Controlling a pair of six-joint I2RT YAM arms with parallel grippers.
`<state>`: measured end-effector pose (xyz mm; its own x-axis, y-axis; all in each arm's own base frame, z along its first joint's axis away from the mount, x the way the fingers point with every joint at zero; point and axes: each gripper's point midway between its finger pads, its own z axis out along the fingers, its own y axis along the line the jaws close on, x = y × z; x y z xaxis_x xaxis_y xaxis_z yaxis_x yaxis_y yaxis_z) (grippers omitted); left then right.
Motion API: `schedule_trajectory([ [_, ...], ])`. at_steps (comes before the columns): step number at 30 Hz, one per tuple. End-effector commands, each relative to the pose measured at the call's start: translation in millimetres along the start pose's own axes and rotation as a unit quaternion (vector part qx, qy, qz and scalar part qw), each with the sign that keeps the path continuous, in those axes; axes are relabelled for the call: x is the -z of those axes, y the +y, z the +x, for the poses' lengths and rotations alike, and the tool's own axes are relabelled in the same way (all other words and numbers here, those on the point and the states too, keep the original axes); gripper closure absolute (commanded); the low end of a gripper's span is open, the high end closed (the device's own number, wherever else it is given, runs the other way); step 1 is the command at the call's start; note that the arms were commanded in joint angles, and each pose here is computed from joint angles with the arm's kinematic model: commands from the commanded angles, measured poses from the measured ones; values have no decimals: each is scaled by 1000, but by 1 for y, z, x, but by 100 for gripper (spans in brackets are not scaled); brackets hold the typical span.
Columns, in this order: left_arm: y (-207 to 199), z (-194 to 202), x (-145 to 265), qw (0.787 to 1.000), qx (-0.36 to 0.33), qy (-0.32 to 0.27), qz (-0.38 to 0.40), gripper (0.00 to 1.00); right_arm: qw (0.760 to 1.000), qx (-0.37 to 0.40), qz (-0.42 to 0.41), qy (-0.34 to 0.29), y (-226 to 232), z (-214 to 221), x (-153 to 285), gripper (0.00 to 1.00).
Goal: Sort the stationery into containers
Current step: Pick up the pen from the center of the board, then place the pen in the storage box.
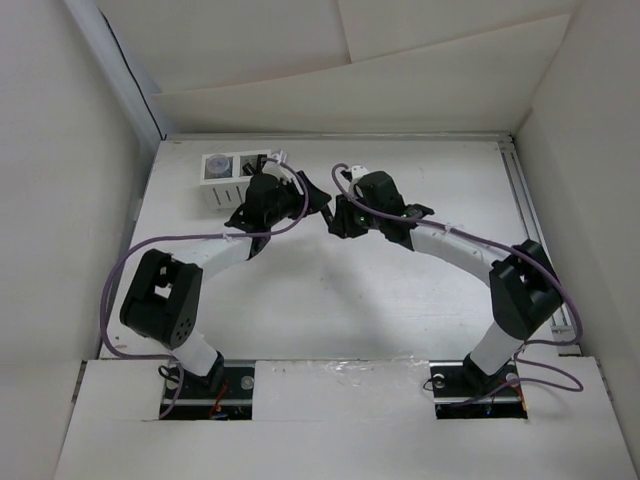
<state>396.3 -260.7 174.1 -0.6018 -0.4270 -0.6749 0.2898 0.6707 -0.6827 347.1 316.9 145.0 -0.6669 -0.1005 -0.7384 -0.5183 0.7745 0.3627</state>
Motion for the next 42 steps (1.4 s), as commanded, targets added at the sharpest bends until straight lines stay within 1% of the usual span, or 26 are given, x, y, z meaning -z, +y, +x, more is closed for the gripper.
schedule_trajectory([
  [1, -18, -14, -6, 999, -10, -13, 30, 48, 998, 19, -32, -42, 24, -25, 8, 95],
  [5, -16, -11, -11, 999, -9, -7, 31, 52, 998, 22, -38, -44, 31, -27, 8, 95],
  [7, -16, -11, -11, 999, -9, -7, 31, 58, 998, 22, -38, -44, 31, -27, 8, 95],
  [9, -18, -13, -11, 999, -10, -10, 34, 62, 998, 25, -41, -42, 35, -25, 8, 95],
  [10, -18, -13, -11, 999, -10, -10, 34, 65, 998, 25, -41, -42, 35, -25, 8, 95],
  [11, -15, -10, -10, 999, -9, -7, 31, 73, 998, 25, -41, -42, 35, -25, 8, 95],
  [15, -20, -17, -6, 999, -12, -17, 34, 85, 998, 24, -35, -44, 33, -26, 8, 95],
  [16, -20, -18, -4, 999, -12, -22, 32, 87, 998, 20, -36, -44, 33, -26, 8, 95],
  [17, -19, -19, -4, 999, -12, -25, 28, 88, 998, 20, -36, -44, 33, -26, 8, 92],
  [20, -16, -24, 3, 999, -11, -39, 15, 92, 997, 22, -39, -55, 37, -32, 15, 75],
  [21, -17, -28, 6, 999, -11, -45, 11, 92, 997, 23, -42, -61, 39, -36, 19, 60],
  [22, -17, -30, 7, 999, -11, -49, 6, 92, 997, 24, -43, -66, 41, -40, 23, 54],
  [23, -18, -36, 10, 998, -12, -61, 2, 92, 996, 25, -45, -71, 42, -43, 27, 49],
  [25, -15, -38, 13, 998, -15, -65, -11, 93, 995, 26, -44, -84, 44, -47, 39, 39],
  [28, -6, -63, 23, 993, -16, -105, -43, 93, 993, 29, -46, -107, 47, -53, 62, 33],
  [29, -3, -66, 23, 992, -15, -110, -54, 93, 992, 29, -48, -112, 49, -54, 67, 32],
  [31, 9, -93, 35, 983, -11, -156, -93, 93, 992, 27, -31, -121, 42, -51, 76, 32],
  [32, 17, -97, 37, 980, -8, -165, -110, 93, 991, 27, -25, -130, 41, -52, 86, 32],
  [34, 23, -130, 53, 965, -4, -220, -140, 93, 990, 22, -2, -140, 29, -52, 92, 31],
  [35, 32, -135, 57, 960, -1, -227, -165, 93, 990, 21, 5, -142, 25, -47, 95, 30],
  [36, 32, -151, 63, 952, 1, -249, -177, 92, 990, 20, 11, -138, 22, -43, 94, 30],
  [37, 41, -164, 71, 940, -1, -272, -205, 92, 990, 20, 16, -142, 20, -43, 96, 30],
  [38, 51, -176, 76, 932, 3, -286, -224, 92, 990, 14, 18, -136, 18, -37, 94, 30],
  [39, 59, -182, 80, 926, 1, -290, -242, 92, 989, 13, 21, -142, 17, -40, 98, 30],
  [40, 61, -198, 86, 917, 4, -310, -253, 91, 990, 13, 22, -138, 16, -36, 96, 30],
  [42, 83, -211, 90, 903, -2, -315, -294, 91, 990, 13, 22, -138, 16, -36, 96, 30],
])
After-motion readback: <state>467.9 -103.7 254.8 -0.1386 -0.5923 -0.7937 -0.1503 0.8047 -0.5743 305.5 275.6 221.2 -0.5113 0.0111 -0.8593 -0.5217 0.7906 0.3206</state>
